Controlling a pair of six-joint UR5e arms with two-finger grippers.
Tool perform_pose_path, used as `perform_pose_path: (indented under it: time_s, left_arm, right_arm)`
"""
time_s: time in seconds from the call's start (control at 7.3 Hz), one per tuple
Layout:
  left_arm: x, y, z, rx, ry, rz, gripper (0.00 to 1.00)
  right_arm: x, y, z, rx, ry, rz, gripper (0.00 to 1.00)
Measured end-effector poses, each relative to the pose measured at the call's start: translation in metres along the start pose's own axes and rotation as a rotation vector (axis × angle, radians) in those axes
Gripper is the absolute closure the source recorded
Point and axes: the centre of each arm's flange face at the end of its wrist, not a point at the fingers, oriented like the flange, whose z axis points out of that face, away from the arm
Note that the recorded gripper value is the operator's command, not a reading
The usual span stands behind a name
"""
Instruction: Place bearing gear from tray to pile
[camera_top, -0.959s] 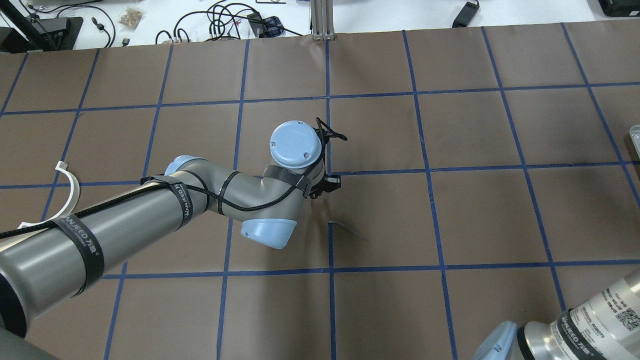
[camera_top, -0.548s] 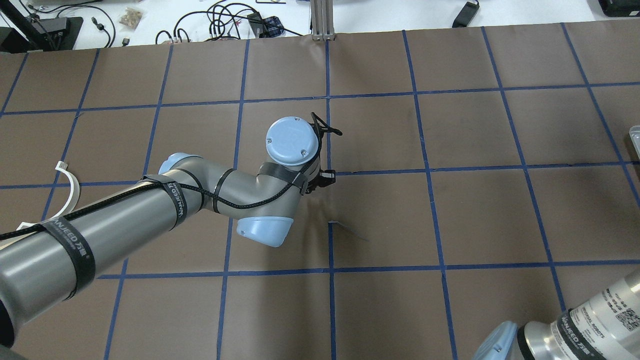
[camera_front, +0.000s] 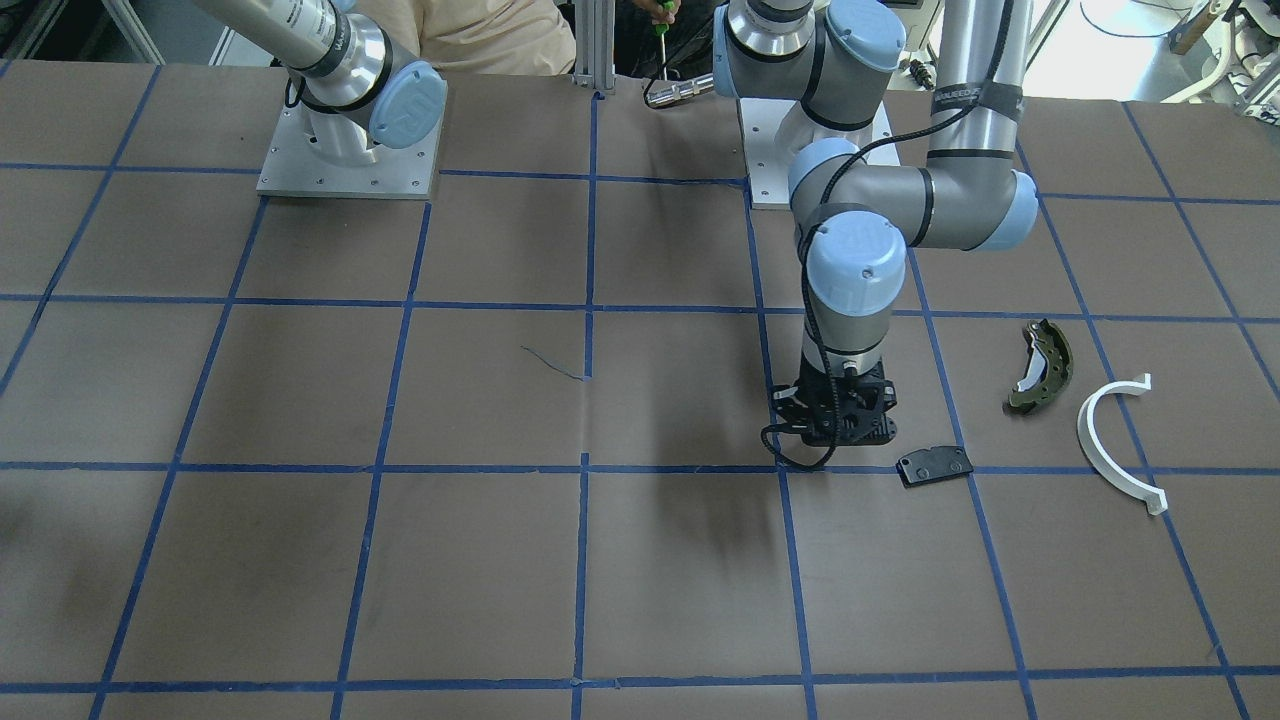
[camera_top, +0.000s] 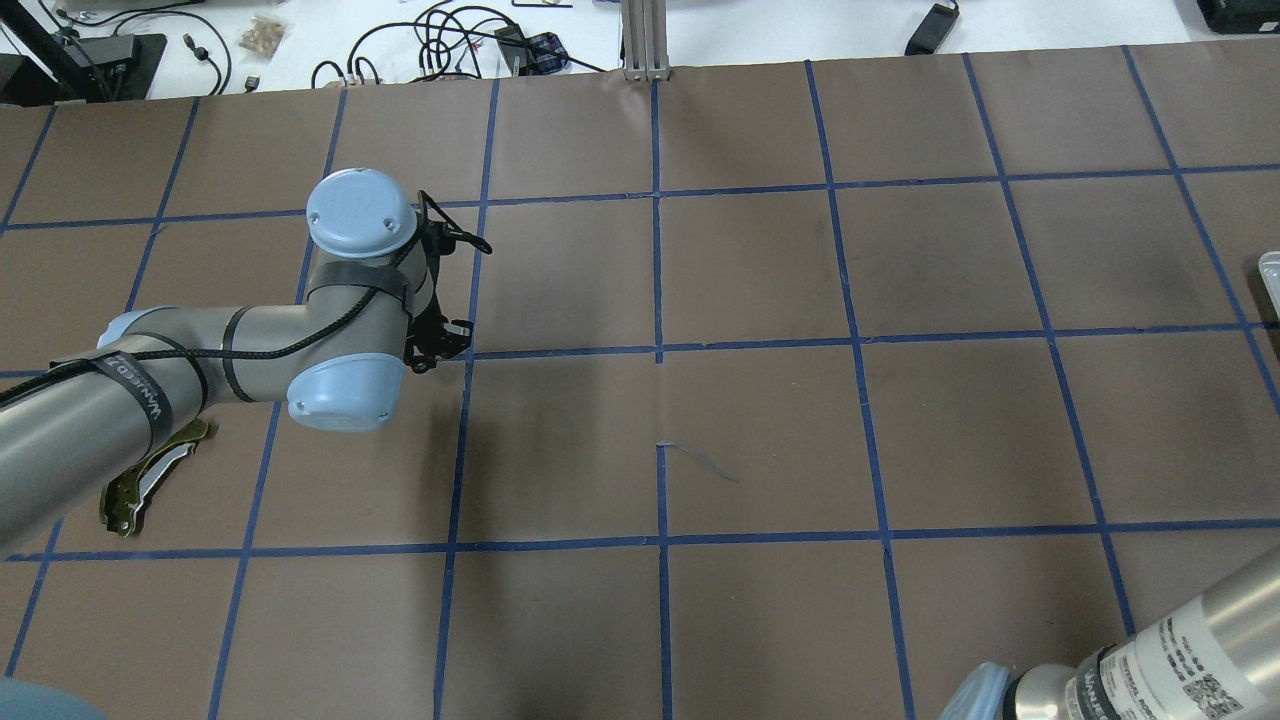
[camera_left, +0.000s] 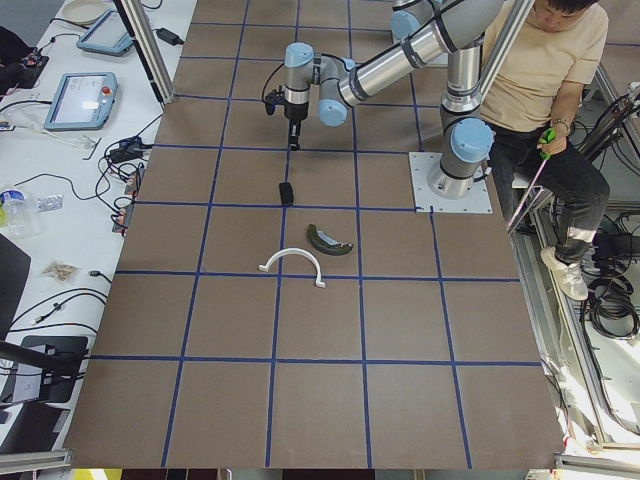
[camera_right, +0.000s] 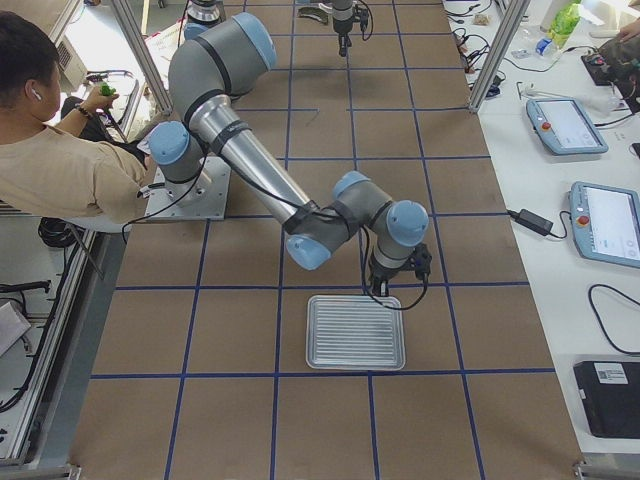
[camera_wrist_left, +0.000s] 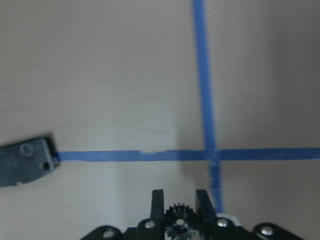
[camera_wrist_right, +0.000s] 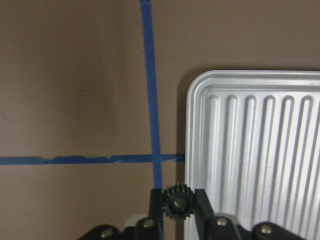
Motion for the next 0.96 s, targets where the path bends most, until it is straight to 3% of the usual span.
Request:
perform_pose_path:
  time_s: [0.41,0.82,0.96]
  left_arm:
    - [-0.064,0.015,0.023,-0.073,-0.057,-0.017,1.00]
    - [-0.129,0.019,0.042,-0.120,-0.048,-0.010,1.00]
    - [-0.138,0.020,0.047,-0.130,-0.045,-0.009,0.78]
  right_arm:
    - [-0.166,0.007,-0.048,-0.040,-0.006,0.087,1.00]
    - [-0.346,0.043,-0.046,-0.007,-0.024,0.259,1.00]
    - [-0.403,0.050,-0.039,0.000,-0.025,0.301,1.00]
